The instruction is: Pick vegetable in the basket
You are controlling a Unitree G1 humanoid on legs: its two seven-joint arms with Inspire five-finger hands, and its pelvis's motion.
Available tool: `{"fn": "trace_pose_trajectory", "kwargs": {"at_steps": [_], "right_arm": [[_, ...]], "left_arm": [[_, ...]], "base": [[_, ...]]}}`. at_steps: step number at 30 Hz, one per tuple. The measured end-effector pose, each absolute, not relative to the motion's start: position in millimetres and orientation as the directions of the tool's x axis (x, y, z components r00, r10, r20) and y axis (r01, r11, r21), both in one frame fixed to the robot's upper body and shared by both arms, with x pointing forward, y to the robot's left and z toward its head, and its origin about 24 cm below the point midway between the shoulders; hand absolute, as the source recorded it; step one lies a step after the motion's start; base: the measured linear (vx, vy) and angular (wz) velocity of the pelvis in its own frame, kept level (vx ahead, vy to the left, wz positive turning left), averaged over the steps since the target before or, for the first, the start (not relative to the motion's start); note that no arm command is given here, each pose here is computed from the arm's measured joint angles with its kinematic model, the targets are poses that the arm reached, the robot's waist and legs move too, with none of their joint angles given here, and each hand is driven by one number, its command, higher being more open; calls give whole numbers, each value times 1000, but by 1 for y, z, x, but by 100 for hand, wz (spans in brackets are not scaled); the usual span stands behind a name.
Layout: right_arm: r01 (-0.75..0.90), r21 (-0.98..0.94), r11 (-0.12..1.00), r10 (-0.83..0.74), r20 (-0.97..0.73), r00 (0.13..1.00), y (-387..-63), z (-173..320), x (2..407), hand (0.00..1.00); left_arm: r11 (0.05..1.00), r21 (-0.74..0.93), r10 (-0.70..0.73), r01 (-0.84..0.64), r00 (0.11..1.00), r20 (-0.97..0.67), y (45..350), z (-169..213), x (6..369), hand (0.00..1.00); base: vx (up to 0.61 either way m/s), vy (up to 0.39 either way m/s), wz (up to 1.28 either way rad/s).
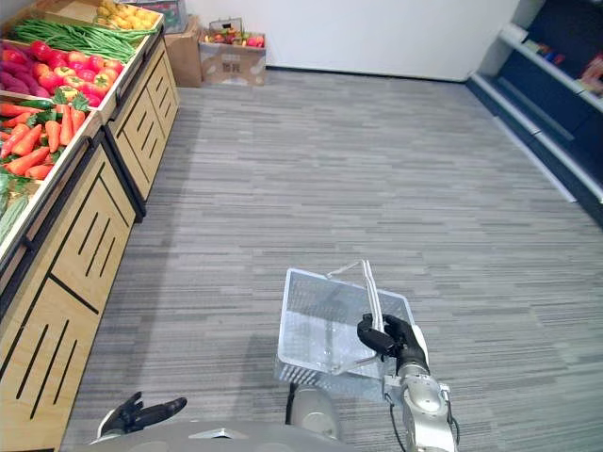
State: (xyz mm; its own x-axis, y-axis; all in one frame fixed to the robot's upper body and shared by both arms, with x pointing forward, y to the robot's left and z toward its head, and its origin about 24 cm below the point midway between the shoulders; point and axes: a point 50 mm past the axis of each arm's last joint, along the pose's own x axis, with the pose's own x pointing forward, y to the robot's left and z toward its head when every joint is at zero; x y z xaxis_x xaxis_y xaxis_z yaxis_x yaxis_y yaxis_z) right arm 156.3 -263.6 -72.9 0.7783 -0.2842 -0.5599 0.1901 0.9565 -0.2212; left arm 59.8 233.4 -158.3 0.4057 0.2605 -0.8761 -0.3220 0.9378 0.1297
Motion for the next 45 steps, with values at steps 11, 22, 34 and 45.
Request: {"fn": "trace_pose_trajectory", "kwargs": {"at_steps": [11,22,34,45], "right_arm": [[183,-222,958,-280,-576,768,-265,-75,150,0],[259,-140,956,-292,-562,774,-268,-73,153,0],[214,-129,968,-248,-606,756,-257,-83,147,0],[296,-134,946,-317,-583,748,-270,-79,147,0]], "left_arm": [[927,90,251,-364,425,-870,224,-159,69,100],[915,64,241,-399,411,-879,217,-161,62,100],[931,111,260,-348,414,-872,230,-158,61,100],[944,113,243,-311,420,-874,228,-159,63,100]], "base": [[150,-206,17],[165,81,-39],[22,86,-9],[9,-6,3]]}}
